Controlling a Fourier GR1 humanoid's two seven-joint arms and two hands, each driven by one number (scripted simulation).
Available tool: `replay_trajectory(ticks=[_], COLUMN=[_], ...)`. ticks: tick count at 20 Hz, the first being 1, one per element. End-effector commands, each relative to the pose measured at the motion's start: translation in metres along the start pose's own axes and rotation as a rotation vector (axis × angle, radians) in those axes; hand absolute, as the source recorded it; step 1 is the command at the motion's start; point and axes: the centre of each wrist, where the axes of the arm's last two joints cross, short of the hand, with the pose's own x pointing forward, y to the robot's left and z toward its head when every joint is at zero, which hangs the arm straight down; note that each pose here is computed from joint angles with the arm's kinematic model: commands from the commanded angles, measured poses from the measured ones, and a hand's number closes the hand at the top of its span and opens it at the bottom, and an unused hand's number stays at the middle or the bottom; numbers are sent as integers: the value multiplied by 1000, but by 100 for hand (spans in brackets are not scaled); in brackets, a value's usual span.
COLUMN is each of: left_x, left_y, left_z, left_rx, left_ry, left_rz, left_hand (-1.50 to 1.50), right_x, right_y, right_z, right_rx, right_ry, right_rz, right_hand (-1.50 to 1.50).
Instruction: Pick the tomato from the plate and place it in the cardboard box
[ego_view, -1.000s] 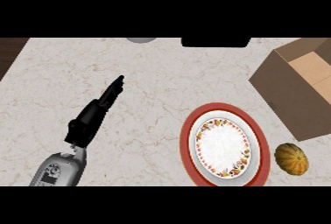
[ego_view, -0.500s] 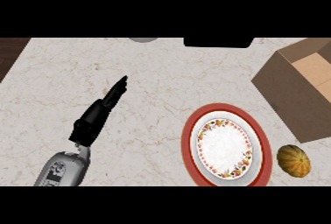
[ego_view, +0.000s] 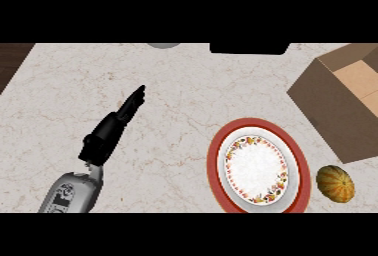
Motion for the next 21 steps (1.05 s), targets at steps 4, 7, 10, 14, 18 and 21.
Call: replay_trajectory(ticks=[4,7,10,14,18,21], left_x=[-5,2,-5,-2,-7,-8], left_y=[3,-6,13,-8,12,7], left_z=[3,4,5,7,0,0], left_rx=[-11,-13,-9,-9,-3,-2], left_ry=[-11,-8,-8,-15,-16,-10], left_rz=[14,-9,12,6,-10,0], left_hand=[0,0,0,0,0,0], right_x=[-15,-29,-28,-37,-39,-46], right_y=[66,73,63,60,27,10], right_z=[-11,-1,-10,2,4,25], right_rx=[164,156,96,-91,-202,-265], right_ry=[154,142,109,87,92,123], right_rz=[-164,-211,-311,-556,-760,-842], right_hand=[-150,-150,-150,-150,-150,-150])
